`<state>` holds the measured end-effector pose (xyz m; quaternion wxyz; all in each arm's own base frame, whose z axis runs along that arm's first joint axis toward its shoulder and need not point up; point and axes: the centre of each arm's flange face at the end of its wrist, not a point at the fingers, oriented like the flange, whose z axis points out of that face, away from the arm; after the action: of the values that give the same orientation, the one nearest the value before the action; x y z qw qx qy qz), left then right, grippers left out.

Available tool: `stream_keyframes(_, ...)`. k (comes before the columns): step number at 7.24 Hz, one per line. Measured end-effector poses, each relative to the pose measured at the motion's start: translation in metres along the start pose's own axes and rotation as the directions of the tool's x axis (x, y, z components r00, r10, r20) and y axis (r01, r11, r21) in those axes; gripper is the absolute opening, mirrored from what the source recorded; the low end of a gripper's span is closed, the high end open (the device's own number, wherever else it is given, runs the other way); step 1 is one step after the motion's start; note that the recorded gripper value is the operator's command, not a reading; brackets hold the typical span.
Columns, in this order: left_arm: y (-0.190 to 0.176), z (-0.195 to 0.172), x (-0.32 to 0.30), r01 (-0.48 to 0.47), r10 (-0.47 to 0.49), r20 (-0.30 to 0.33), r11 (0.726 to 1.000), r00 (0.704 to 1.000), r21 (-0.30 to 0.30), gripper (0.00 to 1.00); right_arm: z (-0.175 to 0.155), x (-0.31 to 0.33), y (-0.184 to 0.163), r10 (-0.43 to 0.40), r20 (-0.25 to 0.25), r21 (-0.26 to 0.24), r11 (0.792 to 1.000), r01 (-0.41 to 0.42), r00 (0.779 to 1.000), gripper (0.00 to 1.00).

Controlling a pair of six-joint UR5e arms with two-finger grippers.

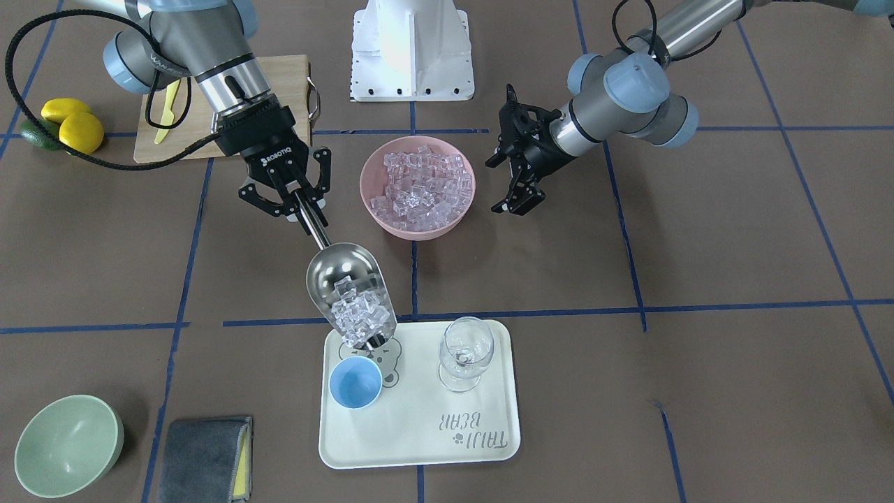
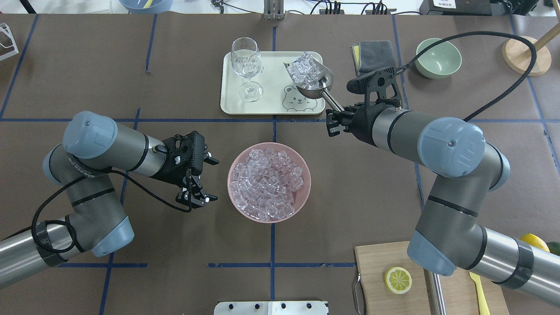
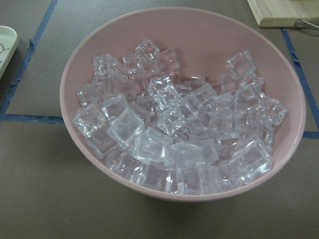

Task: Put ice in cup with scoop
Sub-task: 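Carry the filled scoop to the light-blue cup with the right gripper, then tilt the scoop to pour ice into the light-blue cup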

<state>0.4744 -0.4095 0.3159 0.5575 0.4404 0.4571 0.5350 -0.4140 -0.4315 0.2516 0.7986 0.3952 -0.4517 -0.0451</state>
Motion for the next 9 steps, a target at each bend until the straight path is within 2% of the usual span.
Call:
stream_keyframes(4, 0.000, 0.001, 0.001, 0.000, 0.000, -0.001, 1.000, 1.000, -0.001, 1.00, 0.016, 0.023, -0.006, 0.047, -0.041, -0.097, 0.994, -0.051, 0.998, 0.00)
stream_keyframes(7, -0.001, 0.002, 0.002, -0.001, 0.001, -0.003, 1.000, 1.000, 0.000, 1.00, 0.007, 0.028, -0.031, 0.063, -0.075, -0.193, 0.978, -0.077, 0.995, 0.00)
stream_keyframes(9, -0.001, 0.002, 0.002, -0.001, 0.001, -0.003, 1.000, 1.000, -0.001, 1.00, 0.002, 0.029, -0.037, 0.069, -0.078, -0.230, 0.969, -0.085, 0.995, 0.00)
